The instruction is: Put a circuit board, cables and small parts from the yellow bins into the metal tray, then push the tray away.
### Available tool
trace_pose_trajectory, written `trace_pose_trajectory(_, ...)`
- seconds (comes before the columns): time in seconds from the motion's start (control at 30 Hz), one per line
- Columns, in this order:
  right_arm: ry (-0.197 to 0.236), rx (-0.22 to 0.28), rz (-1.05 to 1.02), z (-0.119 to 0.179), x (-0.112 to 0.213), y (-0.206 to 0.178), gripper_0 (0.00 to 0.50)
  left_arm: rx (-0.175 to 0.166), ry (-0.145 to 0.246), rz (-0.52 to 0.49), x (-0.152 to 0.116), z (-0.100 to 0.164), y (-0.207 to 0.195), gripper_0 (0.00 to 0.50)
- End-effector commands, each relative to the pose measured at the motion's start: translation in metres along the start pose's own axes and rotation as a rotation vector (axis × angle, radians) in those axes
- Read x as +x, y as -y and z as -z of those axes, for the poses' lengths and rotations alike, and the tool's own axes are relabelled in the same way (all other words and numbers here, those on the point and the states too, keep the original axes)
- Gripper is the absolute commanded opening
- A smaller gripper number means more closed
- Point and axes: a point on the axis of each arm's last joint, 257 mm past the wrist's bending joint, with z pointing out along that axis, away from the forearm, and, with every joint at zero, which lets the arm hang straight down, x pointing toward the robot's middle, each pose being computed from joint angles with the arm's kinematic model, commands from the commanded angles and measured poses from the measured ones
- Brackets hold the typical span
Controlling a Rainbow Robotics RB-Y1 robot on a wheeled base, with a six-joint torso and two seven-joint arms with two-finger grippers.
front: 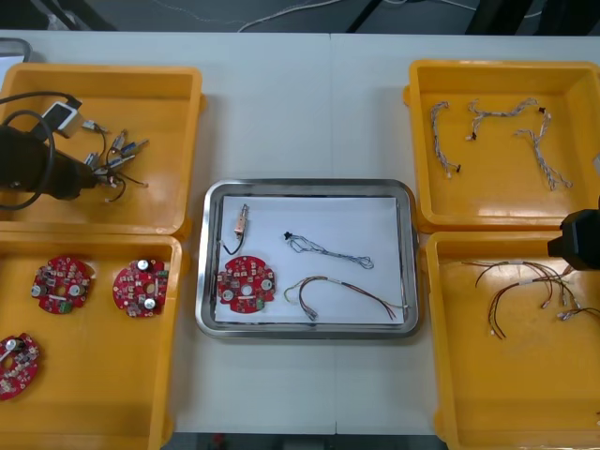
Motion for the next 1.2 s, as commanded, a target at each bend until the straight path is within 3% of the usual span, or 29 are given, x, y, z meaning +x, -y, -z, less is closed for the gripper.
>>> trace_pose_trajectory(0.03,0.034,0.04,-0.018,0.015,-0.006,0.015,0.5,0.071,0.011,-0.115,-0.015,0.005,0.019,0.5)
trace_pose_trajectory(0.37,0.034,0.04,-0.018,0.015,-0.006,0.015,0.5,0.158,-0.021,-0.116,-0.012,0.033,0.034,0.5)
trace_pose_trajectory(0.63,0.034,0.04,-0.018,0.015,-0.006,0.015,0.5,0.154,-0.027,-0.112,-0.012,0.031,0.034,0.496)
trace_pose_trajectory(0.9,0.034,0.04,-0.018,0.015,-0.006,0.015,0.5,0.116,-0.014,-0.127,-0.021,0.017,0.039,0.495)
trace_pose_trajectory(1.2,0.034,0.04,-0.018,0.015,-0.006,0.015,0.5,0.119,-0.007,-0.119,-0.026,0.007,0.052,0.486)
